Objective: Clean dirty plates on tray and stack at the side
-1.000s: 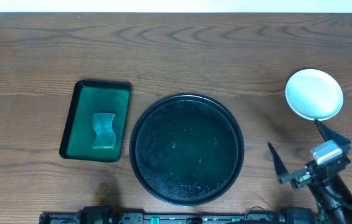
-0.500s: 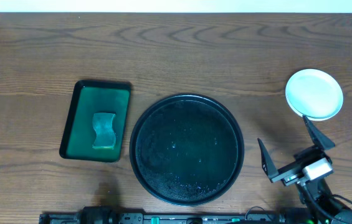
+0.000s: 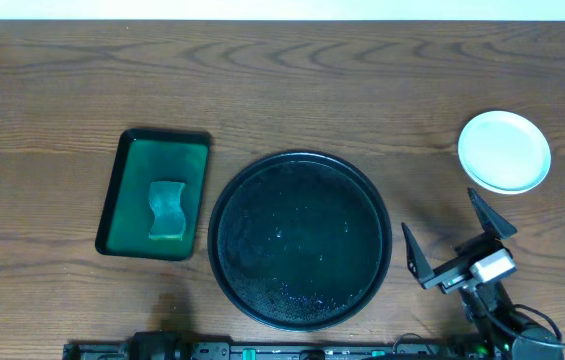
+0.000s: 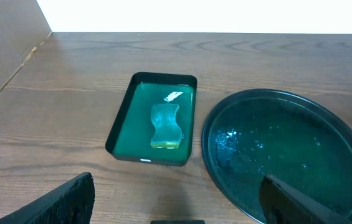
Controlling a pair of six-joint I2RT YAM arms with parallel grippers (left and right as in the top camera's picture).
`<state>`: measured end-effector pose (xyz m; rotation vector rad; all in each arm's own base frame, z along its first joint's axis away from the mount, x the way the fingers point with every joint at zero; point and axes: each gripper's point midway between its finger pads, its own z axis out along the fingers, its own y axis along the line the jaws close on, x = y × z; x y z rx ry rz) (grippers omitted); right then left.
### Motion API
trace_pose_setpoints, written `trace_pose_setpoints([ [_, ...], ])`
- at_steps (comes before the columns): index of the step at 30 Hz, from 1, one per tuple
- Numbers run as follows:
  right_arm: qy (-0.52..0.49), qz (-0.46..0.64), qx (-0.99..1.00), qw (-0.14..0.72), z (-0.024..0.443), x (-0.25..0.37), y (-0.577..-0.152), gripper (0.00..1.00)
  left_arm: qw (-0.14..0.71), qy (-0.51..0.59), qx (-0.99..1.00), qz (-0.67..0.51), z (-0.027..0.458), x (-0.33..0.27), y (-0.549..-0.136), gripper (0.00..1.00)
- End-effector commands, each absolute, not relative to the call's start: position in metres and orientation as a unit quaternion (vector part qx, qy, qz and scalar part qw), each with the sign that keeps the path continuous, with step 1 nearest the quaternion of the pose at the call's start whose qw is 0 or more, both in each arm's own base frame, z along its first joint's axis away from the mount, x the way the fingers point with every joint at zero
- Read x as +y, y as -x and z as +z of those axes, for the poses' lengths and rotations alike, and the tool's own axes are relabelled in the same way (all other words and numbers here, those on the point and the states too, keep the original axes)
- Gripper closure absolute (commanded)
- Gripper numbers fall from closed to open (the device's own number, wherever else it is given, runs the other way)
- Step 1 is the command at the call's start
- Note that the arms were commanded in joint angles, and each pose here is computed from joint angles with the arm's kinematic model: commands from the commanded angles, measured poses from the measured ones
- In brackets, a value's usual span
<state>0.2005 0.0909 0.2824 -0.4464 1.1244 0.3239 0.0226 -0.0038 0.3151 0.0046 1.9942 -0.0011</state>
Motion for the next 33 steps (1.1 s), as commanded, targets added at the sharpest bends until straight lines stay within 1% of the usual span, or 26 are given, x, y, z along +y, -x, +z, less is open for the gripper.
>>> trace_pose_setpoints([
  [1,0.198,0.155,0.532,0.809,0.273,0.089,-0.204,0.01,0.540,-0.010,0.842,-0.002,0.315,-0.006,-0.024,0.16],
  [14,0.180,0.142,0.539,0.810,0.264,0.083,-0.211,0.01,0.540,-0.010,0.842,-0.002,0.315,-0.006,-0.024,0.16],
  [23,0.153,0.152,0.660,0.720,0.195,0.079,-0.230,0.01,0.540,-0.010,0.842,-0.002,0.315,-0.006,-0.024,0.16],
  [27,0.079,0.164,0.712,0.678,0.168,0.065,-0.236,0.01,0.540,-0.010,0.842,-0.002,0.315,-0.006,-0.024,0.16],
  [33,0.067,0.158,0.722,0.670,0.162,0.061,-0.237,0.01,0.540,-0.010,0.842,-0.002,0.315,-0.006,-0.024,0.16],
])
